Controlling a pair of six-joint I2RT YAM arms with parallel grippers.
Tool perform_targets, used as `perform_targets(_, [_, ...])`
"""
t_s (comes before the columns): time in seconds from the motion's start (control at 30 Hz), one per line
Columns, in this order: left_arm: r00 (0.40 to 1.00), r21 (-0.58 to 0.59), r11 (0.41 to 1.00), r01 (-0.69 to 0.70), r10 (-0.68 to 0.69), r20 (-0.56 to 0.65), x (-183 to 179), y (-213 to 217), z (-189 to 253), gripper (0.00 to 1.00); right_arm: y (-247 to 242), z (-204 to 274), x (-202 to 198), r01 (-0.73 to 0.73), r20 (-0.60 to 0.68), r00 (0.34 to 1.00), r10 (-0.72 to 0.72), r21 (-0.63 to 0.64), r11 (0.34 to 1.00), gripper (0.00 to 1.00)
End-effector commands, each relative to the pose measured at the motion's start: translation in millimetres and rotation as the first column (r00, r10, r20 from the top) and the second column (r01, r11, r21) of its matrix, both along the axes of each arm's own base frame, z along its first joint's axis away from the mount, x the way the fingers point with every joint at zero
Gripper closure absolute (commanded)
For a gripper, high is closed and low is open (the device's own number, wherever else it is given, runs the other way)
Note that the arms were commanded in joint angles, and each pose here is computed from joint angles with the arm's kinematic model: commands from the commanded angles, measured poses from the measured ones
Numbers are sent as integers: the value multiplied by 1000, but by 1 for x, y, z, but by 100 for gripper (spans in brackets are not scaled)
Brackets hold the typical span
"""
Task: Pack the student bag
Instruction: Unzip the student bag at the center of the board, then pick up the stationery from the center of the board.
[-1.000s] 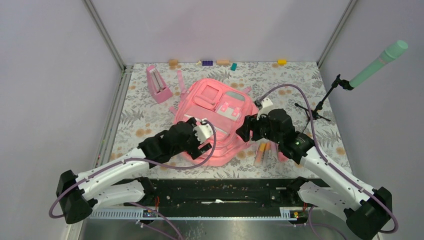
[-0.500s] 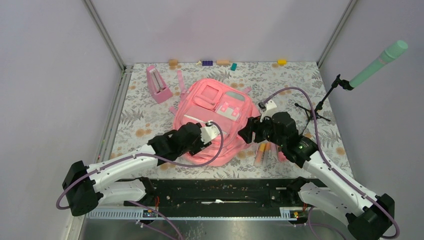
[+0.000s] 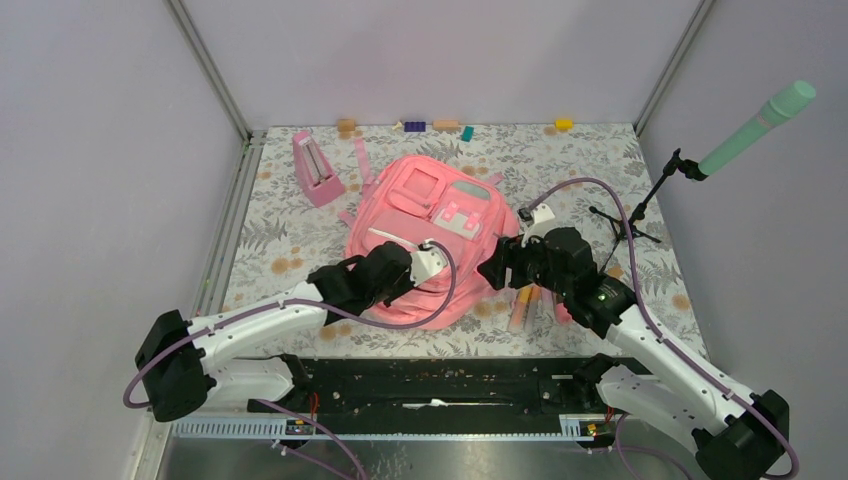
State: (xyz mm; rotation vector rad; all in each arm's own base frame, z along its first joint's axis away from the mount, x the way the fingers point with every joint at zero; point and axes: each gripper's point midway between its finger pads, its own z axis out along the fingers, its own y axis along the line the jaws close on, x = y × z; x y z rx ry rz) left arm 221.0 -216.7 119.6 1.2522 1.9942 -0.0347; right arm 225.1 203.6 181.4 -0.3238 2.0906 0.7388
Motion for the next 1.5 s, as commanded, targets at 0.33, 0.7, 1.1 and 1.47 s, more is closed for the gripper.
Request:
perform_targets(0.33, [976,-241,970,-18,69,205,35,-32,85,100,-31,-21,-1,96,-15,995,-98,-109,989,25])
perform_targets(0.7, [941,-323,937,-130,219,257,62,-38,108,100,-95,-63,-2,388,-99,902,-419,-239,890,15])
perform_targets(1.1, [913,-391,903,-178,300,276,69,-33,117,100,-166,-101,-11,633,-188,684,-705,-326,702,0])
perform_targets(1.47, [919,-400,899,-182,300,257,65,-32,119,100,-182,-132,-14,694,-282,554,-783,-363,622,6])
